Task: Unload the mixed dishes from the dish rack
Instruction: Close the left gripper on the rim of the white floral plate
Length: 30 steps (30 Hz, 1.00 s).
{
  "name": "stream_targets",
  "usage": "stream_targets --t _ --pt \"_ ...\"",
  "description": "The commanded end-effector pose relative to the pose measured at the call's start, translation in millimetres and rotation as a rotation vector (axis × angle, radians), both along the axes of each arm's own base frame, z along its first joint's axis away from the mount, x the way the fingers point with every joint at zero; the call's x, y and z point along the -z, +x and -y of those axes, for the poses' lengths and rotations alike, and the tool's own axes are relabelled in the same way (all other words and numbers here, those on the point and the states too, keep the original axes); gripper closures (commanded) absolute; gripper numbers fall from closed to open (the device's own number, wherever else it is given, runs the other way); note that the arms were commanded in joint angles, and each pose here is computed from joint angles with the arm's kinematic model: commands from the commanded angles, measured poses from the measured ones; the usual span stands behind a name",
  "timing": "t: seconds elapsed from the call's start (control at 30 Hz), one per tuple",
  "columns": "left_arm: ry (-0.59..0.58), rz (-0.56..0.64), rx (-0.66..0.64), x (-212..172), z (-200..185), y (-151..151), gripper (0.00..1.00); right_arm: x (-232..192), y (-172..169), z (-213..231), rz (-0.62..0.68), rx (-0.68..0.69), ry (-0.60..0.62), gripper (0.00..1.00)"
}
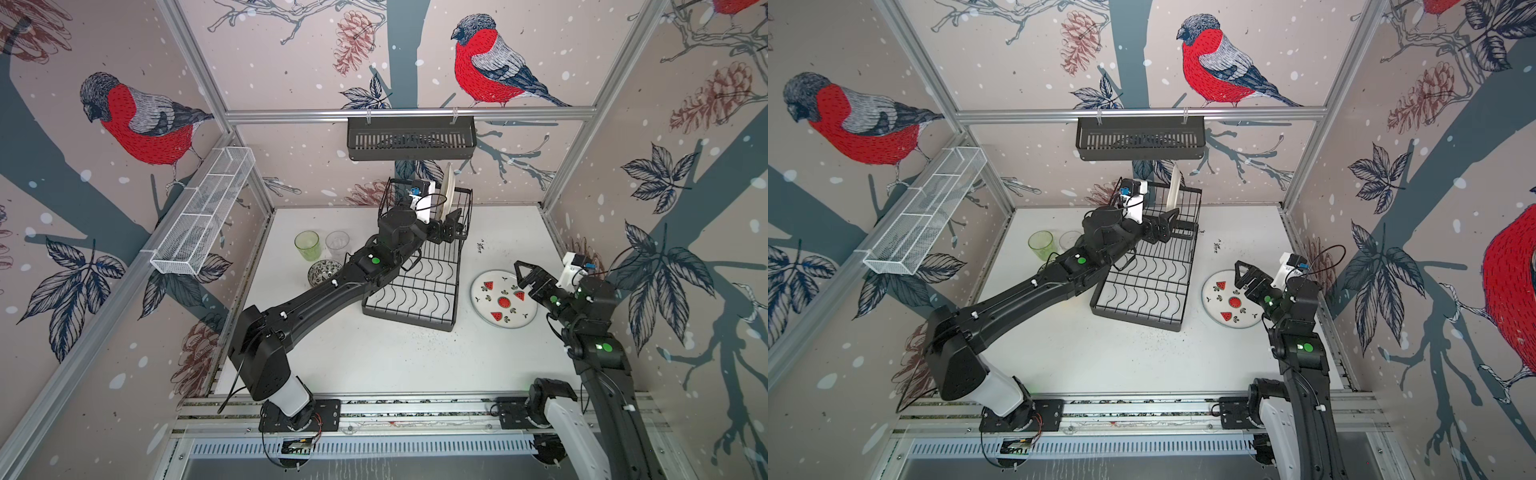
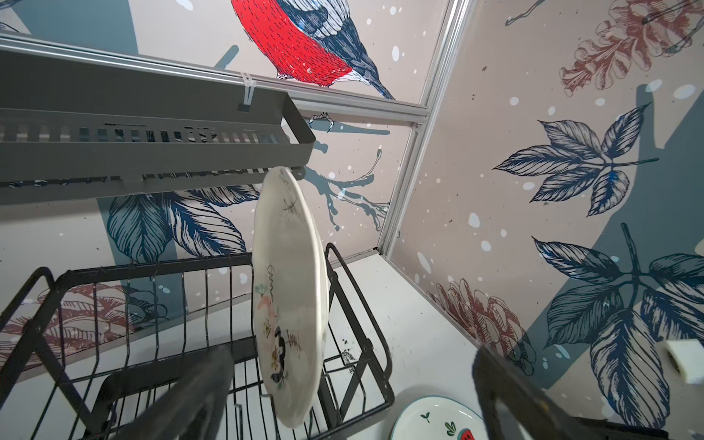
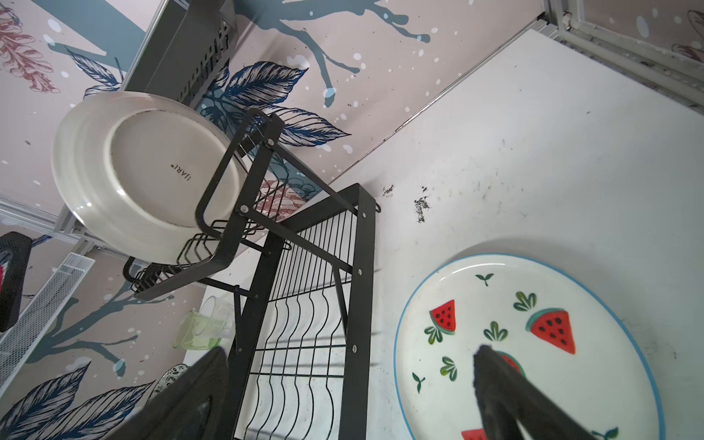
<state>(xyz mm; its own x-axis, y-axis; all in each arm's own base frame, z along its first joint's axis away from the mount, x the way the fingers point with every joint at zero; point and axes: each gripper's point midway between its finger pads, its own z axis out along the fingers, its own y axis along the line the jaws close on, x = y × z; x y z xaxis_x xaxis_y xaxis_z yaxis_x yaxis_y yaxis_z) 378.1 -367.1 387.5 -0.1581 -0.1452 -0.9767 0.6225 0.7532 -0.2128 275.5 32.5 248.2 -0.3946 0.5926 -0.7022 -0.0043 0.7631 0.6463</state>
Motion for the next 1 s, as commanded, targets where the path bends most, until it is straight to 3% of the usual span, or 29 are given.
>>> stream_targets --t 0.0,0.27,0.47,0.63,0.77,0.97 --pt "-0.011 -0.010 0.015 3 5 9 0.02 3 1 4 -0.003 0.019 -0.019 0.00" --pt "0.047 -0.028 -0.063 21 7 39 0.03 4 4 10 -0.015 0.050 -0.045 0.00" --pt "0.073 -0.034 -0.116 30 10 56 0.17 6 2 16 -0.042 0.077 -0.068 0.00" --pt "0.094 -0.027 -0.121 37 15 64 0.22 7 0 20 -0.053 0.098 -0.079 0.00" --pt "0.113 -0.012 -0.126 39 15 67 0.35 9 -1 21 -0.059 0.108 -0.071 0.00" --pt "0.153 0.015 -0.147 42 14 72 0.44 14 -1 21 -0.069 0.117 -0.053 0.00"
